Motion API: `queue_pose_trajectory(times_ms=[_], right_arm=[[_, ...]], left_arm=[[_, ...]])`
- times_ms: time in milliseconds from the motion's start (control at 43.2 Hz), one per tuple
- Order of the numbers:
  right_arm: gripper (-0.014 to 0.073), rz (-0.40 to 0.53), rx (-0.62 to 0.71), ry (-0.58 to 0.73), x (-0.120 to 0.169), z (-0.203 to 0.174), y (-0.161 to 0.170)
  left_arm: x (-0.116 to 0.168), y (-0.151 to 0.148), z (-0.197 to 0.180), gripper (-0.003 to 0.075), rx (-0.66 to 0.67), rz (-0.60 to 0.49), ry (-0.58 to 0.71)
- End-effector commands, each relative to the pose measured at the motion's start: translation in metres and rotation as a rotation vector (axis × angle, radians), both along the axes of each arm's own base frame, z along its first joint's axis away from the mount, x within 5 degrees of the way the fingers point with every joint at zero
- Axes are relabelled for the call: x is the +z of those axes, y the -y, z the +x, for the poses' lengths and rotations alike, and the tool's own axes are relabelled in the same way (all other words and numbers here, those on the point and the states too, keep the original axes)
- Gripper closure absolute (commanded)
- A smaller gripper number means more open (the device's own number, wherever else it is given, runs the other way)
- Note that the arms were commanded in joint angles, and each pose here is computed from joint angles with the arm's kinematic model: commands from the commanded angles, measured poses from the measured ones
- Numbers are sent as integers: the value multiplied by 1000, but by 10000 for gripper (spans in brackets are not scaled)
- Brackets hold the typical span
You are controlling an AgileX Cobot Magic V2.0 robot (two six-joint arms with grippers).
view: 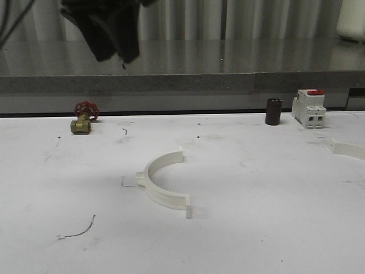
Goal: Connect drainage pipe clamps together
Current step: 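Open the left gripper and raise it away from the clamp half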
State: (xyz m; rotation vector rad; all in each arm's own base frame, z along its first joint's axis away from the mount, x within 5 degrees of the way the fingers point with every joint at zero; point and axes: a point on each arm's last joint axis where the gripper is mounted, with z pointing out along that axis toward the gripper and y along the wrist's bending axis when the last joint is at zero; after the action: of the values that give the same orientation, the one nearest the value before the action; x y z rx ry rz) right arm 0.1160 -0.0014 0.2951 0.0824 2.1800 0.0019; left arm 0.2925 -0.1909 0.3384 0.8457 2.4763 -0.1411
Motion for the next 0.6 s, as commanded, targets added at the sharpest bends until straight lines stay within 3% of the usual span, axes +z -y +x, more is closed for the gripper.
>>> queue_pose_trajectory(times_ms=[0, 231, 578], right_arm=[[180, -13, 4, 84, 14, 5, 1], [180, -13, 4, 84, 14, 5, 1], [180, -10, 4, 84, 14, 5, 0]], left_arm=[[43, -22, -31, 461, 0, -87, 149], [52, -63, -93, 461, -1, -139, 228], [24, -106, -160, 461, 62, -243, 250]])
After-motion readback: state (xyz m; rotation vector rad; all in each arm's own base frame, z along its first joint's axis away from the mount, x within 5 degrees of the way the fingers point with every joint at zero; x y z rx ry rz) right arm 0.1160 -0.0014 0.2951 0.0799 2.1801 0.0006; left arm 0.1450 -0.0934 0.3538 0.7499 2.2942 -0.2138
